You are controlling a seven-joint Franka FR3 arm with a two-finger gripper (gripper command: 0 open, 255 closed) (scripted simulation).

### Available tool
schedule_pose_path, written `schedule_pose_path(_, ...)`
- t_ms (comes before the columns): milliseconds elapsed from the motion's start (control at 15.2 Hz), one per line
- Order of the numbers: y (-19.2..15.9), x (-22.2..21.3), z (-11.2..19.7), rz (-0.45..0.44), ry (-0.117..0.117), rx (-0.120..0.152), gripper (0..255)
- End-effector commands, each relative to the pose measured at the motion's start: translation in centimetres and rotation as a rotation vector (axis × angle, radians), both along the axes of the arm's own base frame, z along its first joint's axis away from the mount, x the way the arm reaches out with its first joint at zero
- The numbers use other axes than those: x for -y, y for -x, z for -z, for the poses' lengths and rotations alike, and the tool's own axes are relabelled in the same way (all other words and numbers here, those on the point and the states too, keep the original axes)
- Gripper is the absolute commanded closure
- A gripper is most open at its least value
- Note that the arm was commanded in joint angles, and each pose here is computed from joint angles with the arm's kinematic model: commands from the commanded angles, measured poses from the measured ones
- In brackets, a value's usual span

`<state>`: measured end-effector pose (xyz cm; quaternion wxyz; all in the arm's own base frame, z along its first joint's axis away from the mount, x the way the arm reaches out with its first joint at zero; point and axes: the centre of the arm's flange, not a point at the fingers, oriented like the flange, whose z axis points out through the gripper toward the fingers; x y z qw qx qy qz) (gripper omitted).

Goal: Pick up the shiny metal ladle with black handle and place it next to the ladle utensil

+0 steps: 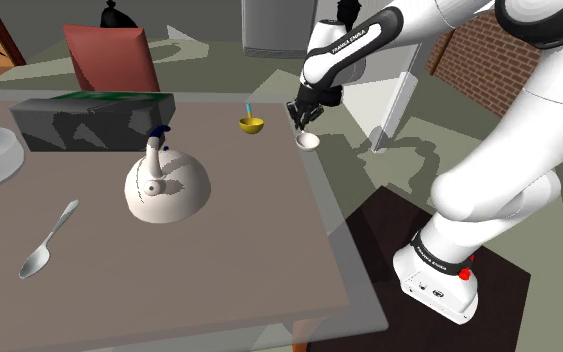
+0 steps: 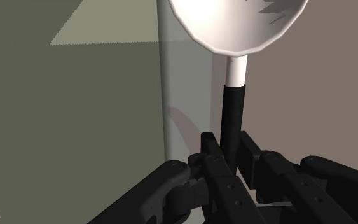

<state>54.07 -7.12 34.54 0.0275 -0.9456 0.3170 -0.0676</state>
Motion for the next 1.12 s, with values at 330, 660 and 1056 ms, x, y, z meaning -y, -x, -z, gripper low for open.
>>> schedule_pose_path(330,0.0,0.0,0.0,0.0,0.0,0.0,0)
schedule_pose_path(660,0.2,0.0,-1.3,0.0,0.0,0.0,0)
schedule_pose_path(1056,0.7,0.0,-4.9,0.0,0.0,0.0,0)
